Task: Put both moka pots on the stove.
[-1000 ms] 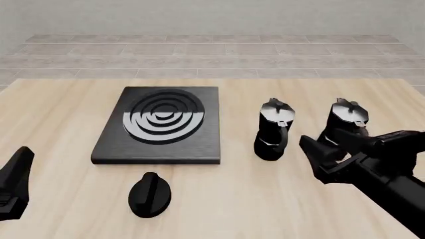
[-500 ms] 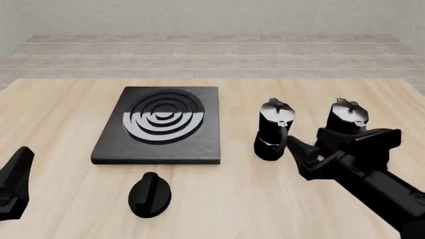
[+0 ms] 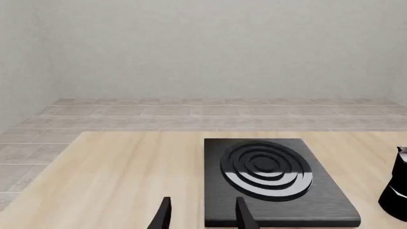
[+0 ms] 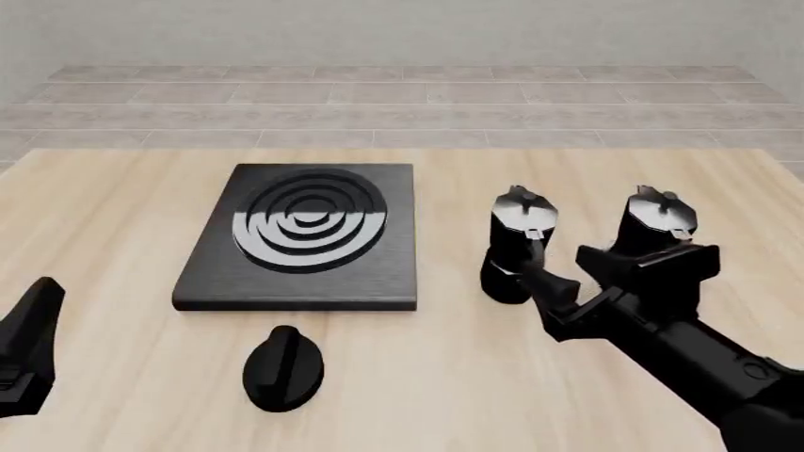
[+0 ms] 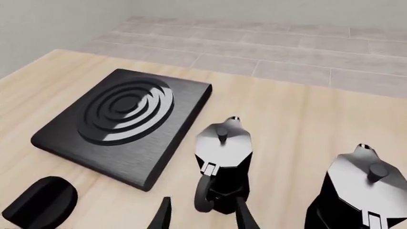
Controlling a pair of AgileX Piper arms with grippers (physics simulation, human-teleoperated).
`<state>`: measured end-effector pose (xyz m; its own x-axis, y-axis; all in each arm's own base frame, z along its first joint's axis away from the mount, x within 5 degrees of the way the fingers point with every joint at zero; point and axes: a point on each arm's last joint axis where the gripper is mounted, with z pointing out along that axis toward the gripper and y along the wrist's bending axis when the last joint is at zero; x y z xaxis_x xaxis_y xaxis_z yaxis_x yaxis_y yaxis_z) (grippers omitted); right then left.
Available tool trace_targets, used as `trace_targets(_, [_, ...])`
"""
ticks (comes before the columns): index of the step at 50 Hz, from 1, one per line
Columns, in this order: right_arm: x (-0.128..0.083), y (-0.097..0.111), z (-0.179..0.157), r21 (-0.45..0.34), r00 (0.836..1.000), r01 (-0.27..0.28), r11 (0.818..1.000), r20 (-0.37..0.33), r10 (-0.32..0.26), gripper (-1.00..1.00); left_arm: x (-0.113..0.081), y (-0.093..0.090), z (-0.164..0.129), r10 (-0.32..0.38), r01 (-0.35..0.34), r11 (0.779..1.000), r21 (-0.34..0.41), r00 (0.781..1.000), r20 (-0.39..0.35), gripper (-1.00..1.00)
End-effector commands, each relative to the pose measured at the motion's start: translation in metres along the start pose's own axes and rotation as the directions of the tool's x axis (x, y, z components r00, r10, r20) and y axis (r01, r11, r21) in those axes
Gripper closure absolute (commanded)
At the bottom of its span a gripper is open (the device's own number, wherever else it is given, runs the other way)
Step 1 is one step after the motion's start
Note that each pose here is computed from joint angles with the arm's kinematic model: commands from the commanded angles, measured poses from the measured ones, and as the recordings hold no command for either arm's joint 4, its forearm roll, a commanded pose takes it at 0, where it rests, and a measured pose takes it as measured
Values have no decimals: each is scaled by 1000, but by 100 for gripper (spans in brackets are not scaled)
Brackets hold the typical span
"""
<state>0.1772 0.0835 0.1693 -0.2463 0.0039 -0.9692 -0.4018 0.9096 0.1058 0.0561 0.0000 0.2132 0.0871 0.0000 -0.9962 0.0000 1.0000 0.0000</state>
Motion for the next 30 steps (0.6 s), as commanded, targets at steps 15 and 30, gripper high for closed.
trace_targets(15, [12, 6, 21, -29, 1000, -4, 1000, -23, 3, -100, 0, 0, 0, 0, 0, 1000, 0, 1000, 0, -100])
trace_targets(30, [14, 2, 33, -14, 1000, 17, 1000, -23, -17, -100, 0, 0, 0, 0, 0, 1000, 0, 1000, 0, -100])
